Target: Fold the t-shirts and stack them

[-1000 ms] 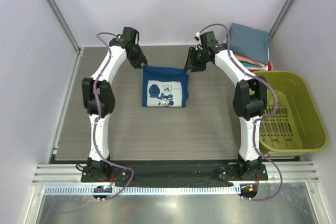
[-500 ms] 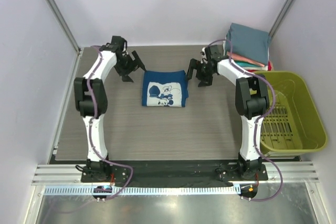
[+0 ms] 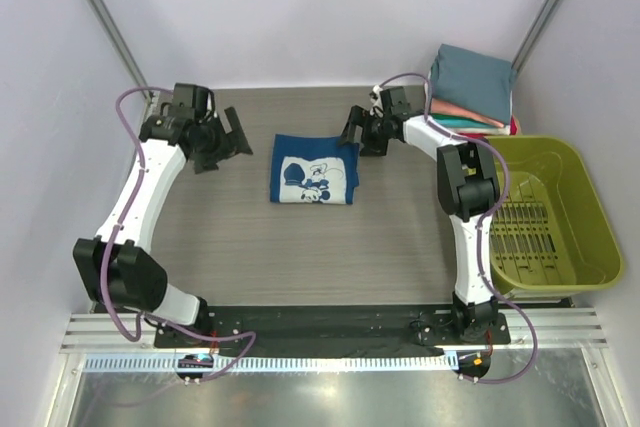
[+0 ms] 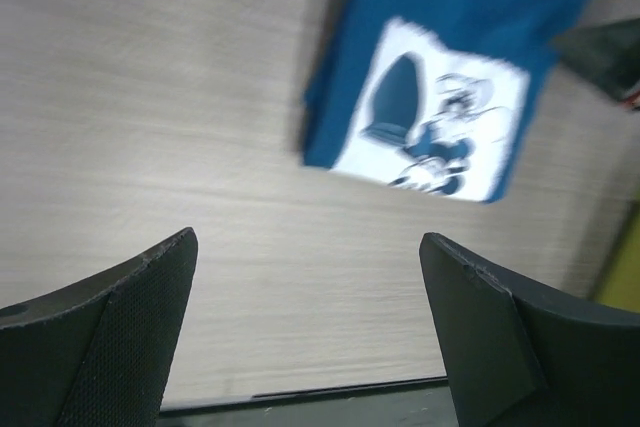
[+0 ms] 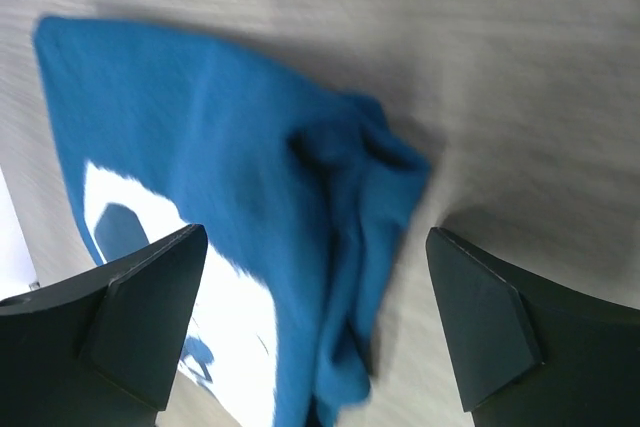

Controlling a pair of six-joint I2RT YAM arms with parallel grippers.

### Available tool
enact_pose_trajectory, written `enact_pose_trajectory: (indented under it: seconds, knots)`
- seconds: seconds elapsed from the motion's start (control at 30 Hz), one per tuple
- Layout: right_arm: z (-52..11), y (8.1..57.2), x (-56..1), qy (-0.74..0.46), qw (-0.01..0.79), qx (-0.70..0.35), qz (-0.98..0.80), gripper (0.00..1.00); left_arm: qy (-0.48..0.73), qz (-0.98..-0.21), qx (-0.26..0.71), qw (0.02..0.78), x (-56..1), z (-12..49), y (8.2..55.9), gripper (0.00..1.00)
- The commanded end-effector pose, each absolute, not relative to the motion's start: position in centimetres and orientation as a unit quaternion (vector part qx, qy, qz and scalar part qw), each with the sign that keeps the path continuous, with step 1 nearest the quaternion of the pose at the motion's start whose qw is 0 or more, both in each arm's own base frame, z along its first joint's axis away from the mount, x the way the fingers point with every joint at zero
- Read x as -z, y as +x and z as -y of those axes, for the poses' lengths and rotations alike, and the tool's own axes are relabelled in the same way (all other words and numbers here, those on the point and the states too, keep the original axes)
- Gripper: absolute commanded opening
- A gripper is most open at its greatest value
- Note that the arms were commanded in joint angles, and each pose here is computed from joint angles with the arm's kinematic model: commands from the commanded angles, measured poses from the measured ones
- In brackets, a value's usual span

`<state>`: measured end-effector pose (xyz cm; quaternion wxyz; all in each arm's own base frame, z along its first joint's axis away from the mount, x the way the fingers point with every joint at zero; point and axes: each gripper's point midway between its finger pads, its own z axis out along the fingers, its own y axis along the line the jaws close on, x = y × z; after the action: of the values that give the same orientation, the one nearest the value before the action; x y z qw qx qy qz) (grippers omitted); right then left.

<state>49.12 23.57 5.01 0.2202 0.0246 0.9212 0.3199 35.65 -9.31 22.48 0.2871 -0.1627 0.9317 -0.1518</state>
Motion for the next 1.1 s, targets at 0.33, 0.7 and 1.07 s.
enact_pose_trajectory:
  seconds: [0.33,0.7,1.07]
  knots:
    - [-26.3,50.0,-5.4,0.011,0.264,-0.367,-0.892,0.01,-0.138,-0.945,0.020,0.294,-17.5,4.0,30.9,0.91]
    - [-19.8,52.5,-20.5,-0.086,0.374,-0.286,-0.878,0.01,-0.139,-0.945,0.022,0.296,-17.3,4.0,30.4,0.91]
    - [-13.0,53.3,-32.2,-0.107,0.496,-0.229,-0.831,0.01,-0.133,-0.947,0.014,0.292,-16.9,4.2,30.3,0.90]
